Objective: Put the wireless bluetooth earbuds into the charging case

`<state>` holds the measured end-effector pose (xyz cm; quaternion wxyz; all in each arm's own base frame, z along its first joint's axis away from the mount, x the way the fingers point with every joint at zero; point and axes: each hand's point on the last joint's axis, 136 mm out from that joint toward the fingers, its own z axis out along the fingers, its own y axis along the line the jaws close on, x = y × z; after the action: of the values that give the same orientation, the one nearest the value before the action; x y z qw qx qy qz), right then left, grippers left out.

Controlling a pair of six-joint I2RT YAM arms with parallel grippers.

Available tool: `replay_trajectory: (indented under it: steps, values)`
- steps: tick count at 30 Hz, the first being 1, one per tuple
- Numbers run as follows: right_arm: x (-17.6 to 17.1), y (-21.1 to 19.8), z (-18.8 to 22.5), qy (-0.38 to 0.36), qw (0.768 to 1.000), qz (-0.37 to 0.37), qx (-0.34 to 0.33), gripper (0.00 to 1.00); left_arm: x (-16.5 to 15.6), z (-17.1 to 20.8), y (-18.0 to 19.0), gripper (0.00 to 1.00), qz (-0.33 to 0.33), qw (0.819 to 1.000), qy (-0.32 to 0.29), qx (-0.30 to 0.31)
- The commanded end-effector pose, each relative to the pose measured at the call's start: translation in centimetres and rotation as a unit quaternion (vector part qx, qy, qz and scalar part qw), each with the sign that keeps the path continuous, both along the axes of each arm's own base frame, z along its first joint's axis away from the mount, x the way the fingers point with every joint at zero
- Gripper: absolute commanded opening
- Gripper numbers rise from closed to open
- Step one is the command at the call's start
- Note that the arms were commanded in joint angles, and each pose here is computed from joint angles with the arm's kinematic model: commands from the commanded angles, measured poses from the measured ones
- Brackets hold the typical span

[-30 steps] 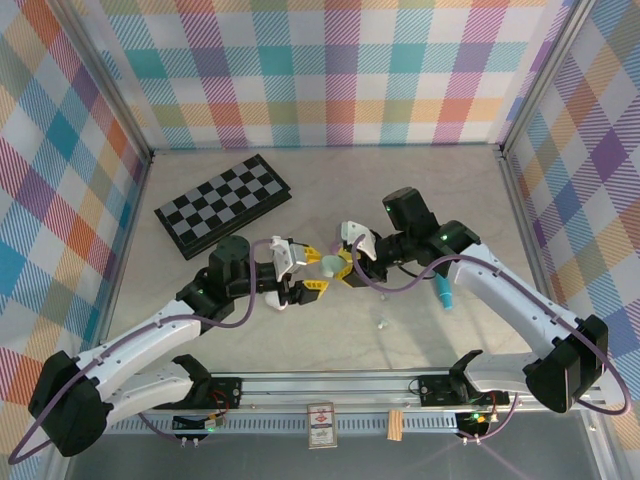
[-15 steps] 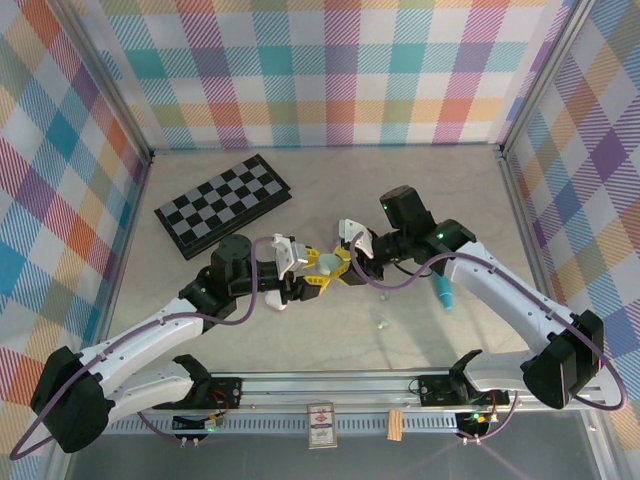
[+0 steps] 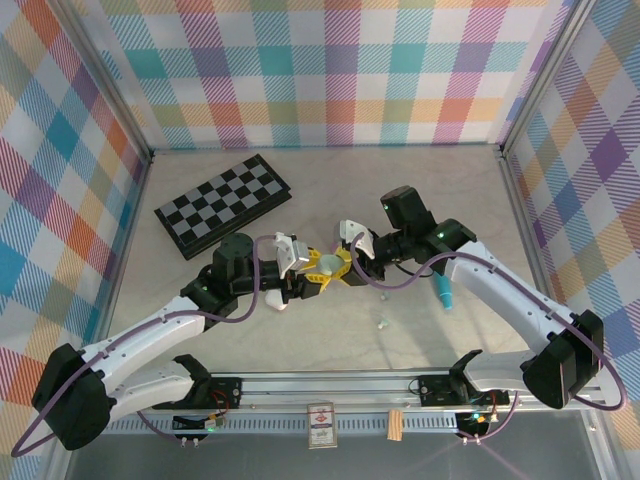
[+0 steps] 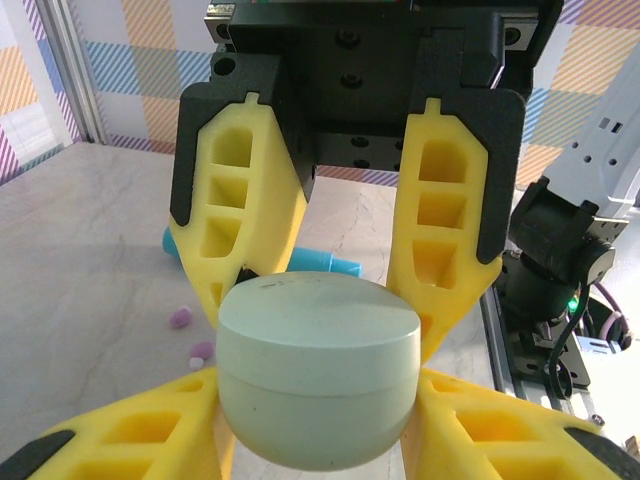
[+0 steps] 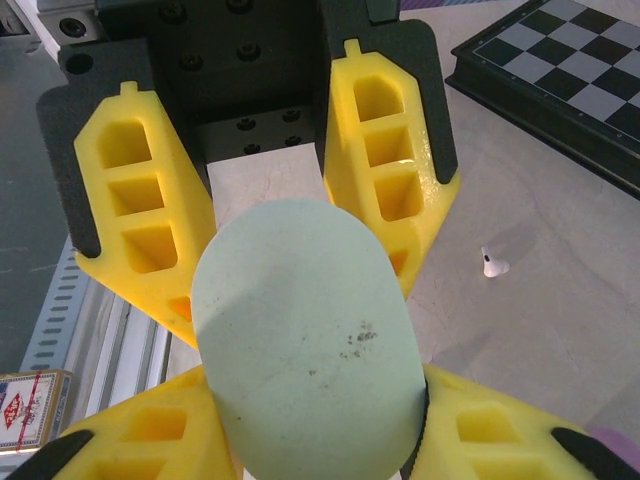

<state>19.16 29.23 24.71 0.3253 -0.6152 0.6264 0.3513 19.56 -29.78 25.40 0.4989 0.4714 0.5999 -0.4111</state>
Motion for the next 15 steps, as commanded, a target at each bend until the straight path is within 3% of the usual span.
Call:
replay_trajectory:
  steps: [1, 6, 11, 15]
  values:
    - [-0.07, 0.35, -0.03, -0.002, 1.000, 0.015, 0.003, 0.34, -1.16, 3.10, -0.94, 0.43, -0.037, 0.998, -0.030, -0.031]
    - [-0.13, 0.38, -0.12, -0.001, 1.000, 0.017, 0.002, 0.34, -1.28, 2.99, -1.16, 0.43, -0.044, 0.998, -0.026, -0.029]
    - [-0.12, 0.27, -0.39, 0.001, 1.000, 0.016, -0.004, 0.34, -1.43, 2.83, -1.24, 0.51, -0.047, 0.998, -0.027, -0.027]
    - [-0.17, 0.28, -0.31, 0.001, 1.000, 0.017, -0.002, 0.33, -1.44, 2.44, -1.31, 0.42, -0.049, 0.998, -0.024, -0.020]
